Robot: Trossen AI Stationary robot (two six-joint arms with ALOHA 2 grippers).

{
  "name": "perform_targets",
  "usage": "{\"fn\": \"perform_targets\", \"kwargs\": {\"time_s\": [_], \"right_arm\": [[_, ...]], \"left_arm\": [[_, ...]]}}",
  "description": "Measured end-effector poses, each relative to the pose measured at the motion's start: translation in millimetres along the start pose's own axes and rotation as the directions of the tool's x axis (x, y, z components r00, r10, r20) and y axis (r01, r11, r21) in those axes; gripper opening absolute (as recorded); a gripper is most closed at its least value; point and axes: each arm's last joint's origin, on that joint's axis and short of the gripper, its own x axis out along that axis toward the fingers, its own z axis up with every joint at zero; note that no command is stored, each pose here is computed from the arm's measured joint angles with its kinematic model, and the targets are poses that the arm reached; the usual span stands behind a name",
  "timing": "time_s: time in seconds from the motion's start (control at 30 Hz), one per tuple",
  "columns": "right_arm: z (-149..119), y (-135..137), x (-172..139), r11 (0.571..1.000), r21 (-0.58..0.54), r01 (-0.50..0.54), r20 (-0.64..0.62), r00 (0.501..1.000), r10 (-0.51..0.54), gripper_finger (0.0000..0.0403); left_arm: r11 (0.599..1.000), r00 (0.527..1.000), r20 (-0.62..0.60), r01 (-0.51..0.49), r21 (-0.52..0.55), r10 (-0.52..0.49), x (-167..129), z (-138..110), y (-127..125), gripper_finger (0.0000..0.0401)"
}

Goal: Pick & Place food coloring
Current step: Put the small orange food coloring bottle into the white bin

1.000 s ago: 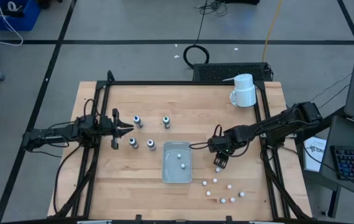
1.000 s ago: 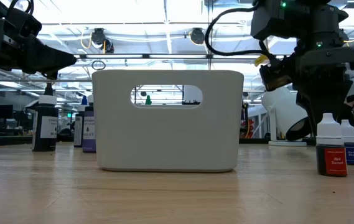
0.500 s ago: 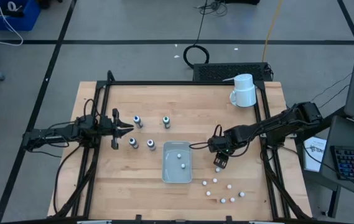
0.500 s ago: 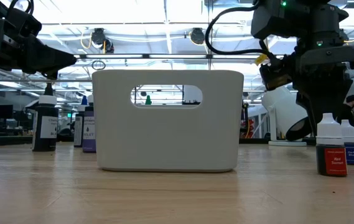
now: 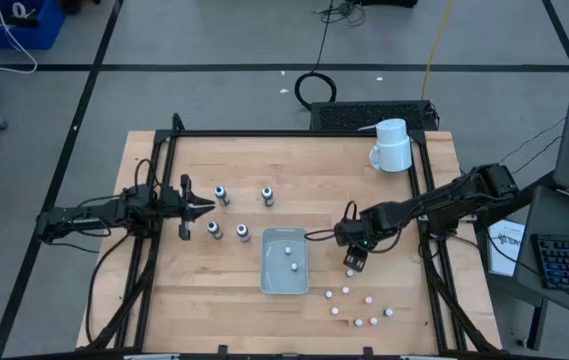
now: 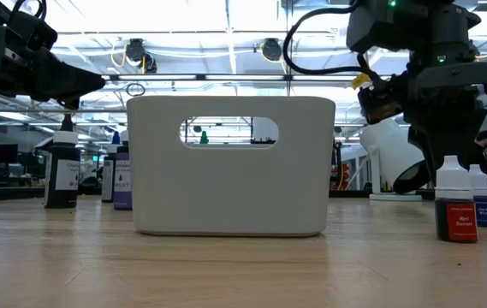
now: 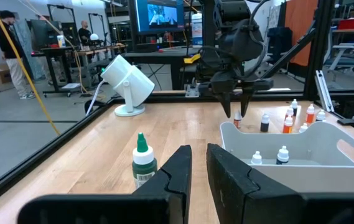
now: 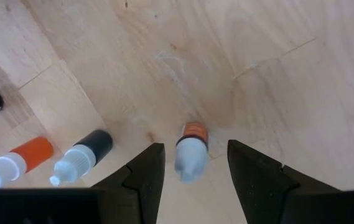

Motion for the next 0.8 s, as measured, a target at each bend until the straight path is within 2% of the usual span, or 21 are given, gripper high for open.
{"fn": "perform_targets", "kwargs": {"time_s": [0.8], "right_arm": [[0.6,1.6,5.6,1.0,-0.008,0.009,-0.008,1.0,-0.009,0.0167]], "left_arm": [[1.0,1.0,0.0,0.0,0.0,0.0,0.0,0.0,0.0,0.0058]]}}
